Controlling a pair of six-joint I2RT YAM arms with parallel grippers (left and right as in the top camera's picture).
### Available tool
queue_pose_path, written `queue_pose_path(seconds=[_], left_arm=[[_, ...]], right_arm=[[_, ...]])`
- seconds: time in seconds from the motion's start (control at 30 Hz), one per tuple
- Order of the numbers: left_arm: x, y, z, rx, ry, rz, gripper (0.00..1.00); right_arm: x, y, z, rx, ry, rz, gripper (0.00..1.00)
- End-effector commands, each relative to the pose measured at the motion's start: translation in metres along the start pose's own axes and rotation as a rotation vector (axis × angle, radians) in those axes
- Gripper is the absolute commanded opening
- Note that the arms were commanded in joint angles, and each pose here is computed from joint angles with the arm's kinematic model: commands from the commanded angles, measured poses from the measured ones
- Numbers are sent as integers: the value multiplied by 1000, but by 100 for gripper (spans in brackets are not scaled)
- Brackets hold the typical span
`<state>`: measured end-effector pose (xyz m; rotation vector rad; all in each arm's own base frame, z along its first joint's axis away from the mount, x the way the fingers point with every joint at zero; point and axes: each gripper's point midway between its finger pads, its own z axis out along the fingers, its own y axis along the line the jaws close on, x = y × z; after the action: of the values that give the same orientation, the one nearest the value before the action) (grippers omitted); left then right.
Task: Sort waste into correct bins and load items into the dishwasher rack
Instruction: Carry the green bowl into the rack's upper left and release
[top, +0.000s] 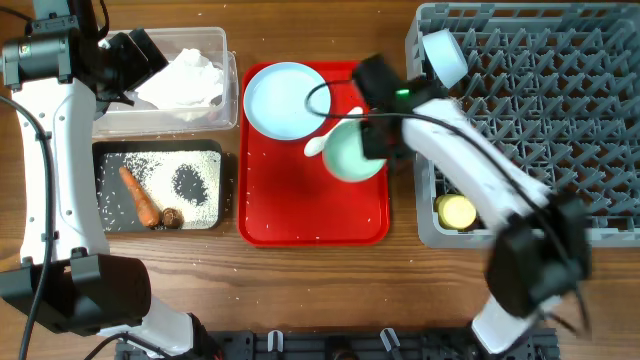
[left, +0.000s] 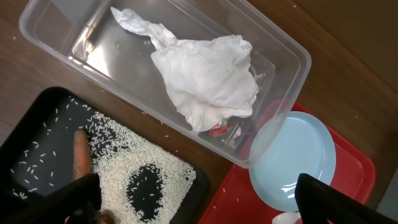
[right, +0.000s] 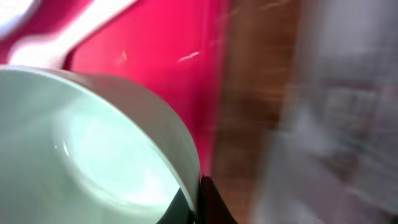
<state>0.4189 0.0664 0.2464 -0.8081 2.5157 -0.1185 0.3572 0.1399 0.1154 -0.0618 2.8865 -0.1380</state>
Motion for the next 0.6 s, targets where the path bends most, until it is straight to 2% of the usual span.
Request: queue_pose_path(seconds=[0.0,0.07,0.17,0.23,0.37,0.57], left_arm=[[-1,3,3,-13,-1,-9,100],[-1,3,3,-13,-1,-9,100],[-1,3,3,-13,-1,-9,100],[-1,3,3,-13,-1,-9,100],[-1,3,3,-13,-1,-9,100],[-1,3,3,-13,-1,-9,100]], right_arm=[[-26,-117,-96,355,-319,301,4],[-20,-180,-129,624,-410,414,4],[-29,-222,-139,891,-464,434,4],[-38,-223,-128,943,-429,361,4],[-64,-209,-73,992,-305,139,4],[-58,-195,-29,1018,-180,2,4]])
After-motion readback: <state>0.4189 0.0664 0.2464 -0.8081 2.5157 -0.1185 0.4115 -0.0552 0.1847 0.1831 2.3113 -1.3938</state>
